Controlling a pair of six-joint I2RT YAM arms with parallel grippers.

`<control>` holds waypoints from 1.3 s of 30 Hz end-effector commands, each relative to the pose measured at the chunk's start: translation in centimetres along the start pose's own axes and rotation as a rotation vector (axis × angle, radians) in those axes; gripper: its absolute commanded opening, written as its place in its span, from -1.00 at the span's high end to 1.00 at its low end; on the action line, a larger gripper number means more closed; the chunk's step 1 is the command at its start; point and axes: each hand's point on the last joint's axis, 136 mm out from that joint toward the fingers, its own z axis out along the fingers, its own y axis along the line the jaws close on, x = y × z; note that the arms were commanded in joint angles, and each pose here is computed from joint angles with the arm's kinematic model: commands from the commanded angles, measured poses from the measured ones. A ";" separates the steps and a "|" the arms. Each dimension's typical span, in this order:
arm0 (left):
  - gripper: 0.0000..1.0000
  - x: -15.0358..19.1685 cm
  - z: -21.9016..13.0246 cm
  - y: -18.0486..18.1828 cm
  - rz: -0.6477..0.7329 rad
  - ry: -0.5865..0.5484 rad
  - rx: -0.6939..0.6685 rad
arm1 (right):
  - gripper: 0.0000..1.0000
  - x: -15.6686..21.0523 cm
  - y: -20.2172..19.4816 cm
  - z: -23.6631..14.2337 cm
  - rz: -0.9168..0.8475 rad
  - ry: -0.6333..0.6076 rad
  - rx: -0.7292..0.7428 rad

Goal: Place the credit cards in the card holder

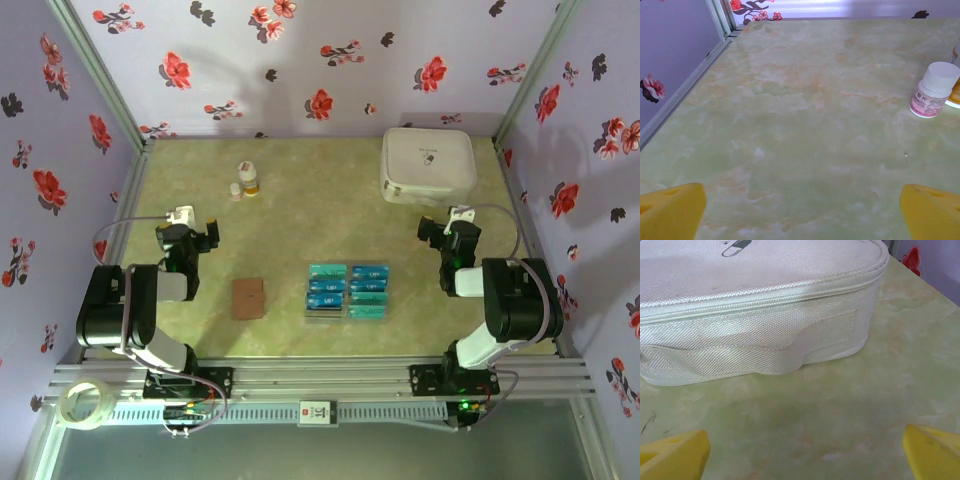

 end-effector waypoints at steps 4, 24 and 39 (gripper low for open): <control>-0.99 -1.1 0.1 0.2 0.003 -0.039 -0.014 | -0.99 -0.9 0.1 0.0 -0.010 -0.026 -0.012; -0.99 -0.9 0.2 1.2 -0.049 -0.031 -0.041 | -0.99 -0.9 0.1 0.1 -0.002 -0.024 -0.014; -1.00 -4.9 -1.9 2.7 -0.051 -0.009 -0.150 | -0.99 -6.8 -3.5 -4.6 0.294 0.019 0.229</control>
